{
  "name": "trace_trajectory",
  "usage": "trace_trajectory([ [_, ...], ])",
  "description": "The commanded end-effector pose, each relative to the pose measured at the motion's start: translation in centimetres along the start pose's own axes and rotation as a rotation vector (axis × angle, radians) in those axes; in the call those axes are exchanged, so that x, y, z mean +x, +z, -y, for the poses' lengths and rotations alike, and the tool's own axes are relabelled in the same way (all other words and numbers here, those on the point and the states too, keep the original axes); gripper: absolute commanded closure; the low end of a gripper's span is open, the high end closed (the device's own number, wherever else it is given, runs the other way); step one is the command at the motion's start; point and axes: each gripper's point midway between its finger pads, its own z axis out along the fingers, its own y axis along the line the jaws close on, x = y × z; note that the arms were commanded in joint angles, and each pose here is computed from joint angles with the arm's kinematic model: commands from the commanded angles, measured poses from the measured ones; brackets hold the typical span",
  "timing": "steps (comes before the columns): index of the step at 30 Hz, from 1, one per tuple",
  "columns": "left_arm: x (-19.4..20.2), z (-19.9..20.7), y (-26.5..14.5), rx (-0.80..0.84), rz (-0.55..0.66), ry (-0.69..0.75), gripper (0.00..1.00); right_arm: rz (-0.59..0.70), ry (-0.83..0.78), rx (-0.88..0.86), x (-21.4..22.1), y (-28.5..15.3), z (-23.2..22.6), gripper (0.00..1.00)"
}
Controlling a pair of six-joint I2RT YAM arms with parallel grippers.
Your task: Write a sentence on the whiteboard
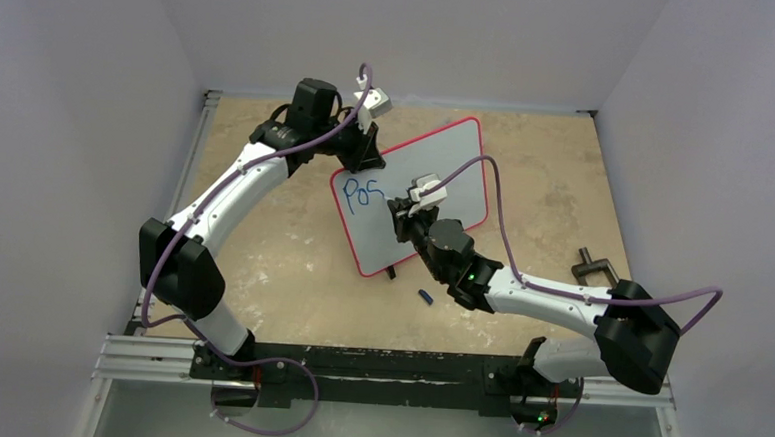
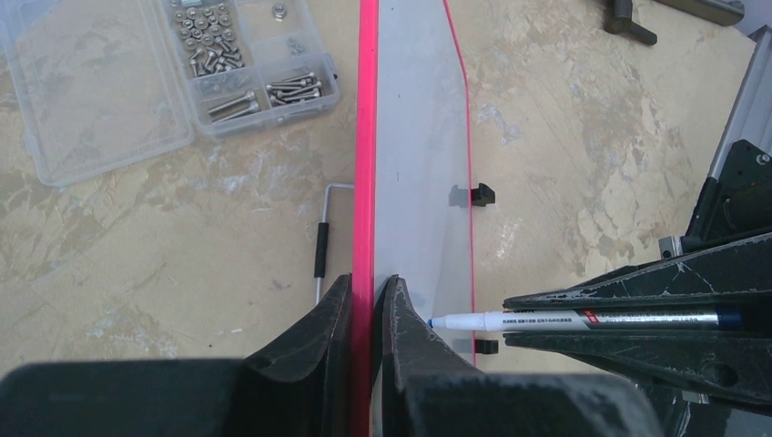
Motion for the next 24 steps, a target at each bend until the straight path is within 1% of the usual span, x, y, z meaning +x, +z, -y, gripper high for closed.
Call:
trace_trajectory([
  [1,4.2,-0.8,0.4,-0.057,-0.161,0.029,1.0,-0.138,-0.065,-0.018,4.4,-0.3,0.5,1.0],
  [12,4.2,-0.8,0.4,-0.055,-0.161,0.03,1.0,-0.116,-0.051,-0.092,3.3,-0.2,-1.0,1.0],
  [24,4.2,-0.8,0.4,-0.056,-0.161,0.03,1.0,-0.092,-0.036,-0.123,2.2,0.0,-1.8,1.0],
])
